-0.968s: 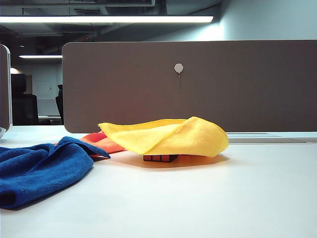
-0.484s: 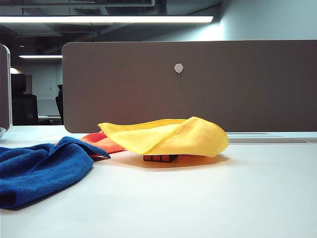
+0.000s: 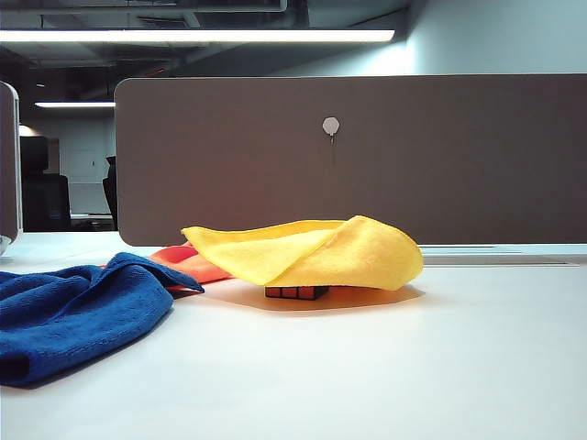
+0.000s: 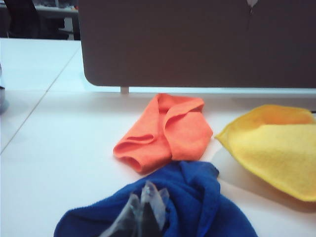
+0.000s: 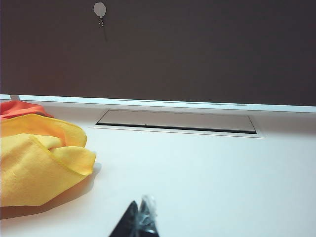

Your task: Pick up a rag that is the same color as the top surface of the Rubik's Cube and cover the cube with it.

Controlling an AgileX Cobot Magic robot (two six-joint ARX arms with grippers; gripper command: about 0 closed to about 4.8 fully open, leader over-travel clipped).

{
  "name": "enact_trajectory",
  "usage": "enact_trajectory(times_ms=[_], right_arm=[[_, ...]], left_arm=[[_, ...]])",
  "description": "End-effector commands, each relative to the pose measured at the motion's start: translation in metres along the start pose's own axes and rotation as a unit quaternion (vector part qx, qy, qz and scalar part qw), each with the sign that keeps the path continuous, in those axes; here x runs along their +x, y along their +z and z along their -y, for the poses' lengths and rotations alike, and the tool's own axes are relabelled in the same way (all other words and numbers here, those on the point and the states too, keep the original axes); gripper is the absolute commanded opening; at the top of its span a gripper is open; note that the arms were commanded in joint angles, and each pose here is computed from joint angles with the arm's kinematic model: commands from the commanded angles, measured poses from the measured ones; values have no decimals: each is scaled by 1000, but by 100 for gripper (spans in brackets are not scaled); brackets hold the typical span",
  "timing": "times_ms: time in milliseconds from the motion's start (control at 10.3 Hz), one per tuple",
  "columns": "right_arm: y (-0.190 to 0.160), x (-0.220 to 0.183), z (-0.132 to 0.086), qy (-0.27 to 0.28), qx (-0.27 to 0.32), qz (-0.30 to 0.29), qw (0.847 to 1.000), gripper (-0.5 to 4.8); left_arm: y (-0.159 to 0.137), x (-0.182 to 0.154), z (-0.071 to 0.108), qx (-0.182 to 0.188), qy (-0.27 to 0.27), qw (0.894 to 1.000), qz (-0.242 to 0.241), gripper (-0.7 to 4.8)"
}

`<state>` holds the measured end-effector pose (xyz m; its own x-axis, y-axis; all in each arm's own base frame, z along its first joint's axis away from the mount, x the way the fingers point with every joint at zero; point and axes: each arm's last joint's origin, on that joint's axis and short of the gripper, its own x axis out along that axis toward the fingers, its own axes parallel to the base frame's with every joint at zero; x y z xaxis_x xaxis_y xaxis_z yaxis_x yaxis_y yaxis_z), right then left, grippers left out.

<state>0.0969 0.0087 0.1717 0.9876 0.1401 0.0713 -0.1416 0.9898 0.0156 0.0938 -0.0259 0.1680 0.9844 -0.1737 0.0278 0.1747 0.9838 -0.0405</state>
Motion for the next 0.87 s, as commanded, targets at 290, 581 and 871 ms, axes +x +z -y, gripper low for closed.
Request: enact_trajectory(times_ms=[290, 581, 871], right_arm=[[0, 0, 0, 7, 0, 7, 1000, -5], [0, 0, -1, 11, 0, 6, 1000, -5], [0, 0, -1, 14, 0, 6, 1000, -5]], left_arm=[[5, 0, 0, 17, -2, 1000, 20, -6], [7, 0, 0, 20, -2, 999, 33, -6], [9, 0, -3, 24, 8, 999, 44, -6]])
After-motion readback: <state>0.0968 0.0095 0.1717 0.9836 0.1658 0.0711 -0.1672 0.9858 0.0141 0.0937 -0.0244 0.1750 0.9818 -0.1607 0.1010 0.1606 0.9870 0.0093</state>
